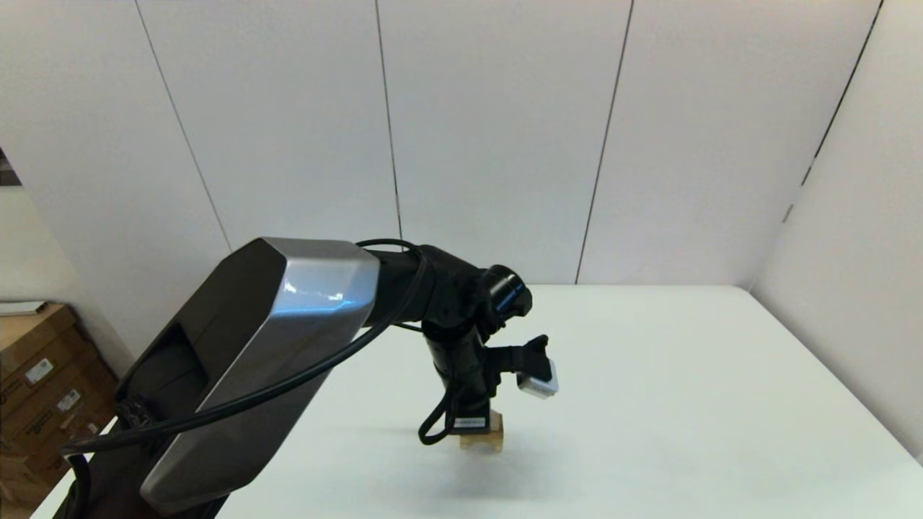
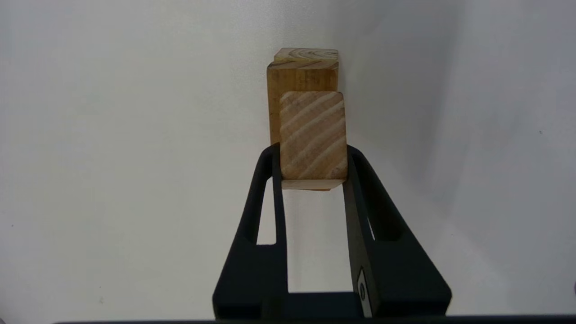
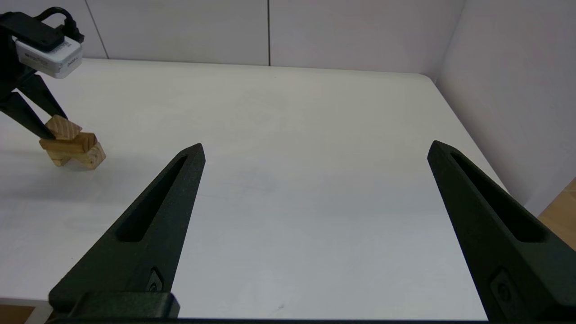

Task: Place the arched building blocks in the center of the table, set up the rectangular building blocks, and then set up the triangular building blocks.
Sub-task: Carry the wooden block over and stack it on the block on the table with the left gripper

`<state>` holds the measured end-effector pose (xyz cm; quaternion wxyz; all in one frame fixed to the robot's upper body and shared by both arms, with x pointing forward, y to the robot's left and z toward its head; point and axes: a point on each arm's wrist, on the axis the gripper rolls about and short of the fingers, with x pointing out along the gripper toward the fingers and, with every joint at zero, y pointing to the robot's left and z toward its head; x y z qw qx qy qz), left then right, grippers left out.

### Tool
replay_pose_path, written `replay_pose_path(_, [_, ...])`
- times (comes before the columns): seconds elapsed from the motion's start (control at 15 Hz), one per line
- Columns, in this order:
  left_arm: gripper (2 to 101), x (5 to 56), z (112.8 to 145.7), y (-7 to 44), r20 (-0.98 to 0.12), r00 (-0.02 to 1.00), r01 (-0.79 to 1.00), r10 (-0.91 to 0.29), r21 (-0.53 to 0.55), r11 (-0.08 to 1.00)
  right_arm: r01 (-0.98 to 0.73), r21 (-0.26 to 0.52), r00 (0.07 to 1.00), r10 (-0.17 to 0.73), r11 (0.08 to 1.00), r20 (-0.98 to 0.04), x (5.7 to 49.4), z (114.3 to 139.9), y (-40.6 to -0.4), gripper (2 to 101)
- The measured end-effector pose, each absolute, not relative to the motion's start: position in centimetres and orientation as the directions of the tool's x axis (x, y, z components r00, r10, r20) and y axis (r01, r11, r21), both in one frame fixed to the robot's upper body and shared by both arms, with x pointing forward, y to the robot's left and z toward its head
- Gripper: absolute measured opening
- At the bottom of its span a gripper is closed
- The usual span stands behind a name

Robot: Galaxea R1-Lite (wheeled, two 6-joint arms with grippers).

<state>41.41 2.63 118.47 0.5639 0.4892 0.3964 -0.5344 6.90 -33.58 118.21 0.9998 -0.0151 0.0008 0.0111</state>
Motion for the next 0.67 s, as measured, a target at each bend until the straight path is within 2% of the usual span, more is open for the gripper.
replay_pose_path(0.67, [22.5,41.41,118.45,2.65,-0.971,0.118,0.99,-0.209,0.132,-0.05,-0.023,-0.03,1.0,0.023,0.999,-0.002,6.9,118.21,-33.58,98.0])
